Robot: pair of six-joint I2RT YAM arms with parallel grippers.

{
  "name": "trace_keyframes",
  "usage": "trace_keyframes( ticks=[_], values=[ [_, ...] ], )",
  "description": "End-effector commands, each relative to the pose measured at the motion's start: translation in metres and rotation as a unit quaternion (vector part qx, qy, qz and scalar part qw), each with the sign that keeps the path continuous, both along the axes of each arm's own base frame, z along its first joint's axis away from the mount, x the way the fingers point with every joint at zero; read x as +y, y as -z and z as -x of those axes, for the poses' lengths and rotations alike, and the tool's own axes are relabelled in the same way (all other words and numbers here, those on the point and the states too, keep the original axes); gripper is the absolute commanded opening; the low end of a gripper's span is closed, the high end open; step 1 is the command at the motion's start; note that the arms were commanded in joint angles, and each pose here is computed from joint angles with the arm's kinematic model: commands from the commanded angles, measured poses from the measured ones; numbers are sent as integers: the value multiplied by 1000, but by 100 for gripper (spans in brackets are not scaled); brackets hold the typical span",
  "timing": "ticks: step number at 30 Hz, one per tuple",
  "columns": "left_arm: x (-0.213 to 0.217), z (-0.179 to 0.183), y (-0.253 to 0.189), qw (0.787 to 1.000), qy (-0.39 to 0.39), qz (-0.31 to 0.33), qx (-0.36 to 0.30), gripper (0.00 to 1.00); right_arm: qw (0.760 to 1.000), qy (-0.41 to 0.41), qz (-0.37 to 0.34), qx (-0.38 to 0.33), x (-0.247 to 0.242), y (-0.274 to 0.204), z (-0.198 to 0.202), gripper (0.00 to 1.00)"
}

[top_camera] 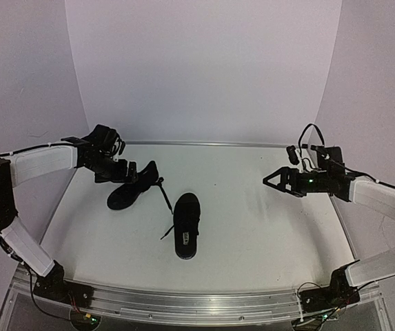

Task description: Tie the shoes

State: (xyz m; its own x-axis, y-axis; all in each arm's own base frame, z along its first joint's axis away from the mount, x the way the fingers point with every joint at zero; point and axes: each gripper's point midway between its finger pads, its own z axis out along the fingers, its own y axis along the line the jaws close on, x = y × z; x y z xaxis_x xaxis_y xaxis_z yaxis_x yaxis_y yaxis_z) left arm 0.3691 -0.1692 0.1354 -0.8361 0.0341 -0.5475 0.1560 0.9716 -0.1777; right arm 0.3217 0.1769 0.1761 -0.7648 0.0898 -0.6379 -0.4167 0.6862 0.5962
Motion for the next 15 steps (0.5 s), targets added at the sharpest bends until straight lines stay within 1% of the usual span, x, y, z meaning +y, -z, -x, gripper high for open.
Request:
trace_keyframes(
  ticks=[1,2,3,4,5,8,12,15],
  values=[
    [-8,-45,-18,998,22,-45,-48,99,1000,-16,-5,-23,17,-21,5,98],
    [-13,-55,-19,997,30,-50,-51,99,1000,-16,-8,-24,17,-22,7,98],
    [-15,-60,-9,996,41,-63,-37,99,999,-15,-10,-26,17,-24,9,98],
    [-20,-68,-11,996,49,-64,-39,99,999,-13,-12,-28,16,-27,10,98],
    [-25,-74,-1,995,63,-73,-27,99,999,-11,-13,-27,15,-26,12,98],
    [-36,-87,7,993,88,-77,-21,99,1000,-8,-14,-25,14,-25,16,98],
    [-30,-101,31,990,79,-115,-7,98,1000,-7,-16,-17,13,-20,18,98],
    [-20,-105,54,986,69,-152,10,95,1000,-10,-27,-11,16,-19,20,98]
  ],
)
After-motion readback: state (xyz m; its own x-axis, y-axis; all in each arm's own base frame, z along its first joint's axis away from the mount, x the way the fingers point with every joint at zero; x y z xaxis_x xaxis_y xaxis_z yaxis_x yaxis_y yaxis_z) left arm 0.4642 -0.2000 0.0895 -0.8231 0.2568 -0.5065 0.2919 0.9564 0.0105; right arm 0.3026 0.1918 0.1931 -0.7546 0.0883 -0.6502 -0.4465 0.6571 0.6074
